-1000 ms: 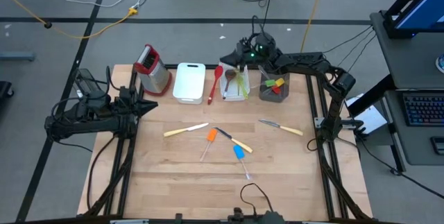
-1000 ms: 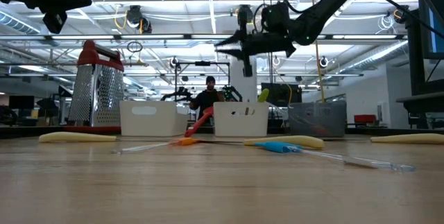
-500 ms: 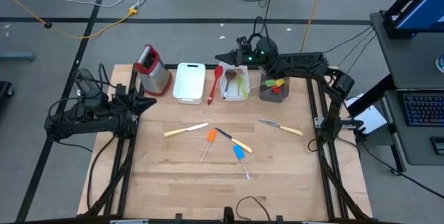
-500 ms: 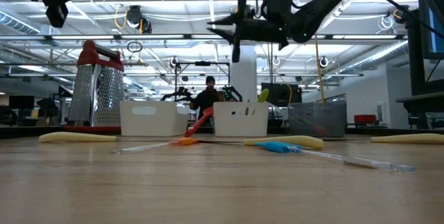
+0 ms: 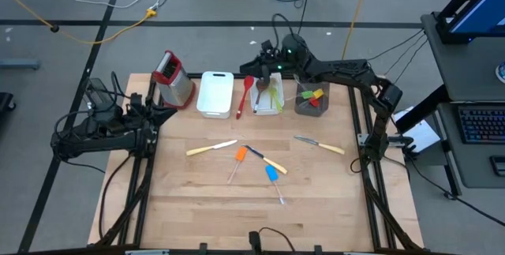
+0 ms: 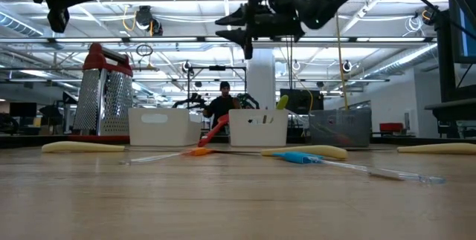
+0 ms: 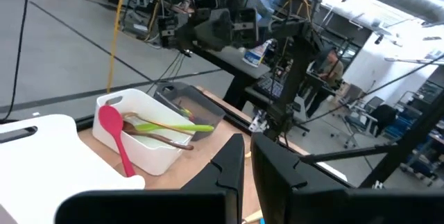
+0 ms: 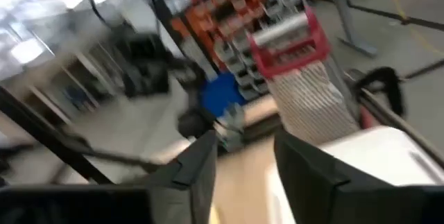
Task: Pick & Place Kitchen Items
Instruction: Put the red serving spoon into the right white bin
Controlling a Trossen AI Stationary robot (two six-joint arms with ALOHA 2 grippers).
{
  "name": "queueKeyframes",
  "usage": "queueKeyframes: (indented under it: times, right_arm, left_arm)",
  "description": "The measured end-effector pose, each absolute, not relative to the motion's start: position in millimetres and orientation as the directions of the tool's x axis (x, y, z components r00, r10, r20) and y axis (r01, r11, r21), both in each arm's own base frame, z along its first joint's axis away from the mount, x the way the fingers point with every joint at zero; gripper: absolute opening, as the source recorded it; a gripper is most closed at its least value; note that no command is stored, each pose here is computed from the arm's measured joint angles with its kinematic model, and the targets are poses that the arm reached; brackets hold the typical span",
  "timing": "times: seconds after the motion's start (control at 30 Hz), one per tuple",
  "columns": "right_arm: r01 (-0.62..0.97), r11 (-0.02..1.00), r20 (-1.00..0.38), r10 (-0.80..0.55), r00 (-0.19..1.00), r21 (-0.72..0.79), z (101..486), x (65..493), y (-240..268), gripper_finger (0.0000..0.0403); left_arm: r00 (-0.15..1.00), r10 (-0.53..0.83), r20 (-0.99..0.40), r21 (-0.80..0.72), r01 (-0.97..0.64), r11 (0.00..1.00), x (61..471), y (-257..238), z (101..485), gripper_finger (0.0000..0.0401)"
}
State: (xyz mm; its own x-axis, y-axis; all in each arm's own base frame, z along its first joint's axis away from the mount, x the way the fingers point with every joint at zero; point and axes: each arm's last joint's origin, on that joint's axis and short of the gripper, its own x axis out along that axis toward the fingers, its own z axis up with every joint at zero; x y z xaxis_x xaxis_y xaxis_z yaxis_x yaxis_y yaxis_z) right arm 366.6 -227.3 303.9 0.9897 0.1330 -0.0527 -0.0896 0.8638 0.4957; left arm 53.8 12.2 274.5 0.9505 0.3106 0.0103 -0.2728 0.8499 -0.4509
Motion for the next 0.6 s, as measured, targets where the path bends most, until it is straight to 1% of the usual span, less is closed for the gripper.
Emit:
queueKeyframes:
  times: [0.03, 0.13, 0.2, 0.3, 0.37, 0.43, 0.53, 0.6]
  right_arm:
    - [-0.063, 0.881, -0.097, 0.122, 0.988, 0.469, 305, 367, -228, 0.015]
    - [0.094, 0.915, -0.264, 0.014, 0.964, 0.392, 303, 366, -231, 0.0179]
    - [0.194, 0.925, -0.367, -0.064, 0.928, 0.328, 301, 363, -232, 0.0195]
    - [0.314, 0.915, -0.474, -0.167, 0.865, 0.251, 294, 360, -231, 0.0216]
    - [0.374, 0.9, -0.522, -0.212, 0.826, 0.226, 289, 360, -229, 0.0228]
    - [0.414, 0.88, -0.543, -0.236, 0.806, 0.232, 286, 361, -227, 0.0237]
    - [0.466, 0.83, -0.56, -0.239, 0.793, 0.305, 276, 365, -230, 0.0245]
    - [0.491, 0.808, -0.583, -0.237, 0.777, 0.326, 265, 368, -233, 0.0247]
  left_arm:
    - [0.95, 0.312, 0.01, -0.454, -0.274, 0.848, 54, 12, 274, 0.0033]
    - [0.95, 0.312, 0.01, -0.456, -0.273, 0.847, 54, 12, 274, 0.0033]
    - [0.95, 0.313, 0.01, -0.452, -0.275, 0.849, 54, 12, 274, 0.0033]
    - [0.944, 0.329, 0.009, -0.426, -0.294, 0.855, 54, 13, 274, 0.0033]
    - [0.94, 0.341, 0.009, -0.411, -0.307, 0.858, 53, 13, 274, 0.0033]
    - [0.936, 0.353, 0.009, -0.407, -0.319, 0.856, 53, 13, 274, 0.0033]
    - [0.932, 0.361, 0.008, -0.406, -0.327, 0.854, 53, 14, 274, 0.0033]
    - [0.929, 0.369, 0.008, -0.404, -0.335, 0.851, 53, 14, 274, 0.0033]
